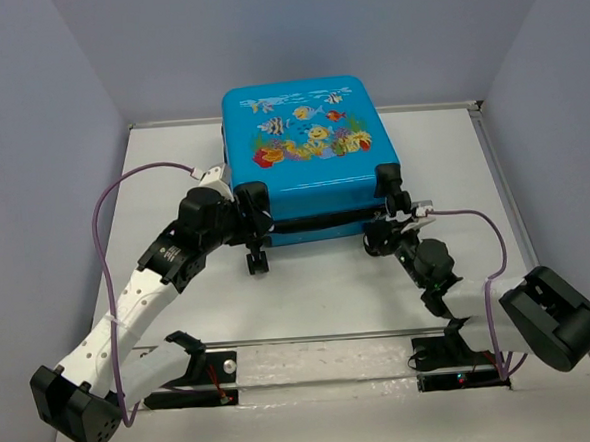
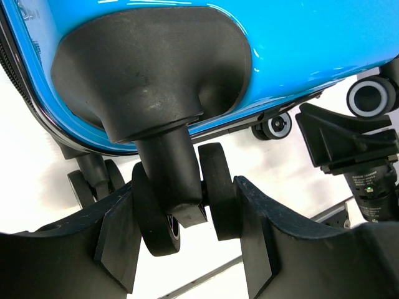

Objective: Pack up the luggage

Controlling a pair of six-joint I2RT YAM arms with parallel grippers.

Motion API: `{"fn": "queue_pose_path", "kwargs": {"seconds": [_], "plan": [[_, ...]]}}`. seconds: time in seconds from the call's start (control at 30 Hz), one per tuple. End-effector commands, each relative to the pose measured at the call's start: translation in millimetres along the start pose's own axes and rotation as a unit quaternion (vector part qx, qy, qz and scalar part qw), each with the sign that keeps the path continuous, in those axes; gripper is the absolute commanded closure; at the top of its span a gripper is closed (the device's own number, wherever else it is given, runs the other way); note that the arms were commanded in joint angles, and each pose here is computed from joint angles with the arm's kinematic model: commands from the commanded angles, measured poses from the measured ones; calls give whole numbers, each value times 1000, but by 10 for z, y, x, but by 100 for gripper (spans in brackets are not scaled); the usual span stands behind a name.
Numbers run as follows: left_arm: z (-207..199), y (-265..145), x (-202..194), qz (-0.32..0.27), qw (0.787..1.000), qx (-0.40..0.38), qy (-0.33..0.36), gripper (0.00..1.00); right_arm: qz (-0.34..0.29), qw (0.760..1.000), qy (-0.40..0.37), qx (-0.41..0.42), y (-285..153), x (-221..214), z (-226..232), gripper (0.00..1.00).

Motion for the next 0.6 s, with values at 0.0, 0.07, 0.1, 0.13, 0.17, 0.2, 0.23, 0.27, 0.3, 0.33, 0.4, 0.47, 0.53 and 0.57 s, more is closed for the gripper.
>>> {"fn": "queue_pose_path", "kwargs": {"seconds": [0.0,0.07,0.1,0.13,0.17,0.2,0.23,0.27,0.3,0.33,0.4,0.47,0.53,0.57], "plan": [[-1014,-588,718,-137,963,-222,68,94,-50,998,34,-15,-58,154,-20,47],[-1006,-607,734,-141,963,-218,70,94,-54,998,30,-11,-70,178,-7,45],[-1002,-609,741,-142,963,-217,70,94,-54,998,26,-12,-74,185,-14,45],[-1001,-618,743,-143,963,-216,70,94,-56,998,23,-10,-59,215,3,45],[-1004,-624,743,-143,963,-217,70,94,-48,999,16,-14,-58,207,-6,45],[-1002,-632,751,-145,963,-217,70,94,-51,999,6,-19,-41,243,-13,45],[-1003,-635,738,-142,963,-218,70,94,-55,998,1,-24,-29,284,-39,45],[-1002,-645,744,-145,963,-217,71,94,-61,998,-4,-20,-2,342,-11,45],[-998,-649,746,-145,963,-217,71,94,-59,998,-12,-19,5,365,0,46],[-995,-652,743,-145,963,-216,71,94,-57,998,-16,-18,16,375,8,46],[-985,-640,728,-142,964,-215,71,94,-60,998,-24,-21,77,438,10,46],[-987,-645,715,-141,963,-217,70,94,-41,998,-32,-19,134,352,13,47],[-982,-642,708,-140,964,-217,70,94,-36,998,-32,-27,196,311,-29,48],[-981,-642,704,-139,964,-217,70,94,-37,998,-32,-26,208,298,-30,49]]}}
Point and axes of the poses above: each gripper's point midway between its finger pads, its own y axis out along the fingers, its own z axis along the line the jaws close on, x = y × z, the point moved 2 cm from there along -y, back along the fingers, and after that the axes turned 3 degrees about -y, right-handed, at the moved point
